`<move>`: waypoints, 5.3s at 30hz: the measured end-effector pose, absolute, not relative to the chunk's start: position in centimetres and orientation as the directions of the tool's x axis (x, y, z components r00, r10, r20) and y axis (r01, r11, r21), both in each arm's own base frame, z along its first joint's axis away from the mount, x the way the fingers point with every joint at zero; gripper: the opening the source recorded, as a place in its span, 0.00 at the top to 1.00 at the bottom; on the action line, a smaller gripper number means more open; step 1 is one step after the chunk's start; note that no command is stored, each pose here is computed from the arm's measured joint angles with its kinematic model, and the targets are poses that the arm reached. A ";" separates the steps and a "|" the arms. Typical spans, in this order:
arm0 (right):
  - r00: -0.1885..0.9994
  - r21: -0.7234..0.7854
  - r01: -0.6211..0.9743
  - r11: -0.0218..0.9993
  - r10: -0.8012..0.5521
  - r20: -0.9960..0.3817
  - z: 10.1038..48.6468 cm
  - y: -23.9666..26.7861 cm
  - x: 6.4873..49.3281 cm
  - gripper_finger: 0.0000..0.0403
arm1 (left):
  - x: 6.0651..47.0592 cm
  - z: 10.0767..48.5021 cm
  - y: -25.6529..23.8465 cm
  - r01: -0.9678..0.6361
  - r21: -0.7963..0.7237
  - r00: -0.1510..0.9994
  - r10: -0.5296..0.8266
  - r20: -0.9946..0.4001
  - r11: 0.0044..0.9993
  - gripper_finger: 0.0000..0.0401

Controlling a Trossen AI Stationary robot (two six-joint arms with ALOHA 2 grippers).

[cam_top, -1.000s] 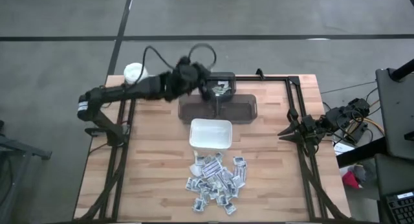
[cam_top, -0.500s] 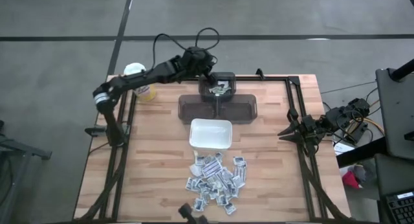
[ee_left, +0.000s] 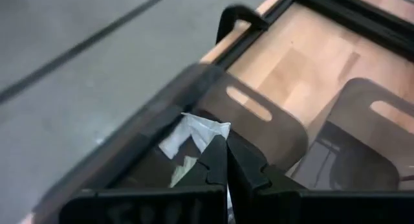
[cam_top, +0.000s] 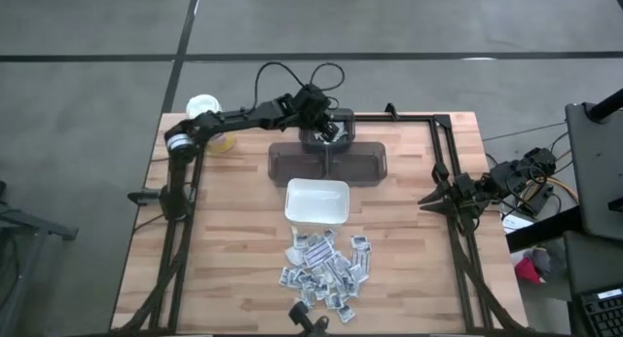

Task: Pick & Place First Aid Supplies
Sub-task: Put the green bandage into the top black bin

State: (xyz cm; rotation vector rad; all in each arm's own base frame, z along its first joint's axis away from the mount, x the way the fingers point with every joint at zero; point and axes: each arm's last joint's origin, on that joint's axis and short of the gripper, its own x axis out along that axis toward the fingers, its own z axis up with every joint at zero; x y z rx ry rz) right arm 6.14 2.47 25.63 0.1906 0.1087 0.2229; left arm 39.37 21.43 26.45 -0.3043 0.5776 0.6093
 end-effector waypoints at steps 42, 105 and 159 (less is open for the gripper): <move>0.969 0.199 -0.209 0.957 0.230 -0.086 25.6 2.5 6.1 0.85 | 39.4 21.6 22.5 -0.650 -0.163 0.587 0.355 -0.728 0.742 0.98; 0.969 0.121 -0.218 0.968 0.230 -0.088 25.6 2.5 6.2 0.85 | 35.6 27.3 -13.4 -0.211 -0.456 0.611 -0.247 -0.752 0.865 0.60; 0.969 0.129 -0.218 0.968 0.230 -0.088 25.6 2.5 6.1 0.85 | 31.1 21.1 -11.4 -0.802 -0.262 0.423 0.201 -0.883 0.537 0.59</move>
